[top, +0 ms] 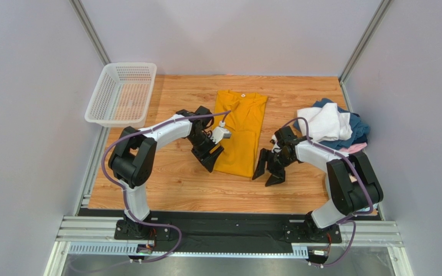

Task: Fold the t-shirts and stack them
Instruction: Fold the folded rectangular tshirt in 1/3 of the way, then grab one side of the 2/3 rectangular tshirt with both arms

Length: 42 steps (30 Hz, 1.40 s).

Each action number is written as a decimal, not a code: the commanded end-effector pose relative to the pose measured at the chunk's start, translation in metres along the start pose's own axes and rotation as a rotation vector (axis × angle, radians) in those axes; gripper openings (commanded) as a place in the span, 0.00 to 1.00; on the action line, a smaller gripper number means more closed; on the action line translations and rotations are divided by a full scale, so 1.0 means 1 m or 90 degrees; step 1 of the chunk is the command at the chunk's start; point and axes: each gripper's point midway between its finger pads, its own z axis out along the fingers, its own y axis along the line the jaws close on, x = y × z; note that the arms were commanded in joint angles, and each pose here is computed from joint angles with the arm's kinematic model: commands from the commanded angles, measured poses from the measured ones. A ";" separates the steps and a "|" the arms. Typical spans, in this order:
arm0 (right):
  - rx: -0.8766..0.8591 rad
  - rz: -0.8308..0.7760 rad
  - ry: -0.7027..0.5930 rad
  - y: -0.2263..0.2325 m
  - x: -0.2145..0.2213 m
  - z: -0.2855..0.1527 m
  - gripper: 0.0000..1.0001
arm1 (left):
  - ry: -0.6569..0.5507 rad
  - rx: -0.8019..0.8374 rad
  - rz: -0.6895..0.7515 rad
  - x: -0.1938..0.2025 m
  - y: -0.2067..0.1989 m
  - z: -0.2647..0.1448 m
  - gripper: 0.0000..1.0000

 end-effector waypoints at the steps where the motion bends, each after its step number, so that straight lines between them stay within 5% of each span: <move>1: -0.046 -0.042 -0.046 0.023 -0.028 -0.003 0.66 | -0.010 -0.021 -0.004 -0.012 0.009 0.003 0.73; 19: -0.094 -0.015 -0.047 0.047 -0.039 0.017 0.57 | 0.043 -0.068 -0.075 0.010 0.033 0.023 0.80; 26: -0.095 -0.003 -0.040 0.048 -0.035 0.024 0.49 | 0.067 -0.086 -0.088 0.016 0.041 0.030 0.63; 30: -0.091 0.002 -0.041 0.047 -0.036 0.026 0.31 | 0.085 -0.101 -0.089 0.020 0.043 0.034 0.49; 33: -0.090 0.005 -0.039 0.046 -0.035 0.027 0.16 | 0.096 -0.101 -0.086 0.020 0.040 0.036 0.29; 35: -0.090 0.006 -0.039 0.046 -0.034 0.026 0.08 | 0.099 -0.099 -0.085 0.020 0.037 0.034 0.03; 36: -0.086 0.007 -0.038 0.045 -0.032 0.024 0.01 | 0.098 -0.101 -0.082 0.018 0.036 0.032 0.00; 42: -0.088 -0.014 -0.042 0.049 -0.019 0.002 0.00 | 0.082 -0.081 -0.050 0.014 0.008 -0.013 0.00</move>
